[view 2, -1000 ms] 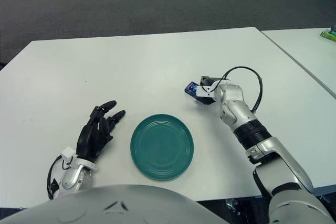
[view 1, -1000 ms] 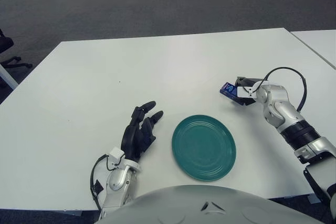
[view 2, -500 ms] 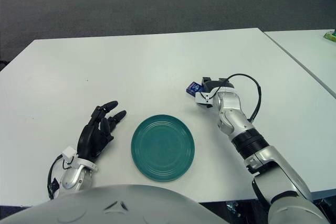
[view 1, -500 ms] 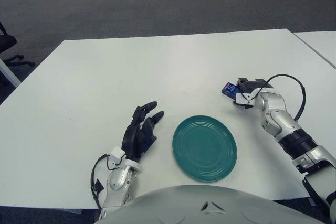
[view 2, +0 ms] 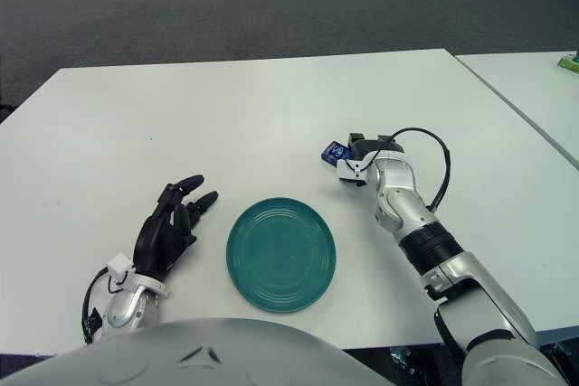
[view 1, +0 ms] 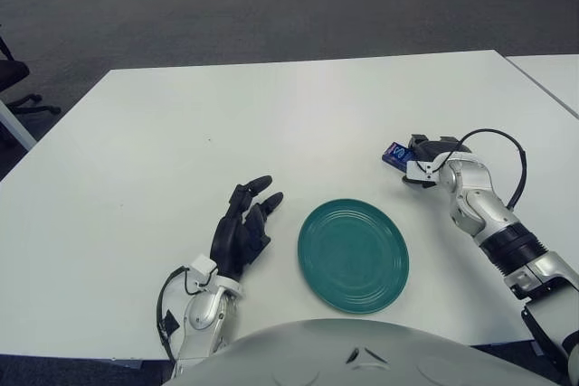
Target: Put the gum into the plate.
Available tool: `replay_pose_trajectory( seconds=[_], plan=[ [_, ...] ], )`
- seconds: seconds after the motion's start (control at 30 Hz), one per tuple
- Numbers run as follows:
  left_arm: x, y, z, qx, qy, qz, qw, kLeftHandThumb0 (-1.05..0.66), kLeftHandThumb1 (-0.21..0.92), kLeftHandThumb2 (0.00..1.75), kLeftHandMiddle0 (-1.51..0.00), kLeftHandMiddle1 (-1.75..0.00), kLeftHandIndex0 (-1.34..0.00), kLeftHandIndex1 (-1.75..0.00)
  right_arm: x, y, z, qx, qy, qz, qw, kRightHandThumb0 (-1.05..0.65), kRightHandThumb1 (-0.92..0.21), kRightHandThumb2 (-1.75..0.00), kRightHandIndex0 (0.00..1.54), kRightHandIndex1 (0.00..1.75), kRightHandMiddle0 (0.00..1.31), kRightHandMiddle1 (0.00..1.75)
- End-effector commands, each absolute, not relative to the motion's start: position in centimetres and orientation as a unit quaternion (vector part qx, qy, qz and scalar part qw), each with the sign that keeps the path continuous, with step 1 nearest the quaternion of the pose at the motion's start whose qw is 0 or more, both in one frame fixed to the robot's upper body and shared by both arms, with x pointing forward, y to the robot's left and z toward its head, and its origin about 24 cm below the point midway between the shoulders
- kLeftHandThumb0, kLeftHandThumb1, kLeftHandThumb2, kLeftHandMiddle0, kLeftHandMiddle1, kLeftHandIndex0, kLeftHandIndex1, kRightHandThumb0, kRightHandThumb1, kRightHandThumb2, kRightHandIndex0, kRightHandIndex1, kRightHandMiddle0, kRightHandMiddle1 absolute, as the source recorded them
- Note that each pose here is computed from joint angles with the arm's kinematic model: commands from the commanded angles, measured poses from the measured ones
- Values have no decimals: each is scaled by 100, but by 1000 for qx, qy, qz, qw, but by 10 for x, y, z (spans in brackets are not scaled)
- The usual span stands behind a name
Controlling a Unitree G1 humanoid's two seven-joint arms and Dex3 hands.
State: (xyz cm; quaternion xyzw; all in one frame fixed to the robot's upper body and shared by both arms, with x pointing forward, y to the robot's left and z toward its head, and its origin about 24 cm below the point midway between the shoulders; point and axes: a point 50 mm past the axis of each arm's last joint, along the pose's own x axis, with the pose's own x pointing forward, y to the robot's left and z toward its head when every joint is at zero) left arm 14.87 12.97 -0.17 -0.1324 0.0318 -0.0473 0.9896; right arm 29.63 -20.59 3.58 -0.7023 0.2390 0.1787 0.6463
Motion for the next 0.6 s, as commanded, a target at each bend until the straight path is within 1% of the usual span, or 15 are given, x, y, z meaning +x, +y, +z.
replay_pose_trajectory(
  seconds=[0.0, 0.17, 0.33, 0.37, 0.4, 0.43, 0.47, 0.53, 0.57],
  plan=[
    [145, 131, -7, -131, 50, -43, 989, -83, 92, 89, -46, -43, -19, -96, 275, -220, 1, -685, 319, 214, 619, -92, -92, -48, 0, 168, 0, 112],
    [146, 132, -7, -132, 51, -42, 989, -84, 92, 89, -46, -42, -19, -96, 270, -224, -10, -687, 323, 206, 618, -93, -92, -51, 0, 172, 0, 120],
    [146, 134, -7, -133, 51, -43, 989, -84, 92, 88, -46, -41, -19, -95, 270, -226, -12, -685, 325, 205, 619, -92, -92, -52, 0, 173, 0, 123],
    [146, 135, -7, -133, 50, -43, 989, -84, 92, 88, -46, -40, -18, -95, 270, -227, -13, -685, 326, 206, 619, -89, -92, -52, 2, 174, 0, 131],
    [146, 135, -7, -134, 50, -43, 989, -84, 92, 88, -46, -40, -18, -95, 270, -228, -14, -684, 326, 208, 618, -89, -92, -52, 2, 174, 0, 134],
    [146, 135, -7, -134, 50, -43, 989, -84, 92, 88, -46, -40, -18, -95, 270, -228, -14, -684, 326, 210, 618, -87, -92, -52, 5, 174, 0, 145],
    [146, 136, -7, -134, 50, -44, 989, -84, 92, 88, -46, -40, -18, -95, 270, -229, -16, -683, 327, 214, 617, -86, -92, -53, 7, 174, 0, 152],
    [146, 136, -7, -134, 51, -44, 989, -84, 92, 88, -46, -40, -18, -95, 270, -230, -18, -678, 329, 221, 618, -81, -92, -52, 18, 174, 9, 163],
    [147, 137, -7, -134, 51, -44, 989, -84, 92, 88, -46, -39, -18, -95, 270, -231, -19, -676, 330, 224, 620, -66, -86, -61, 24, 175, 17, 167]
  ],
)
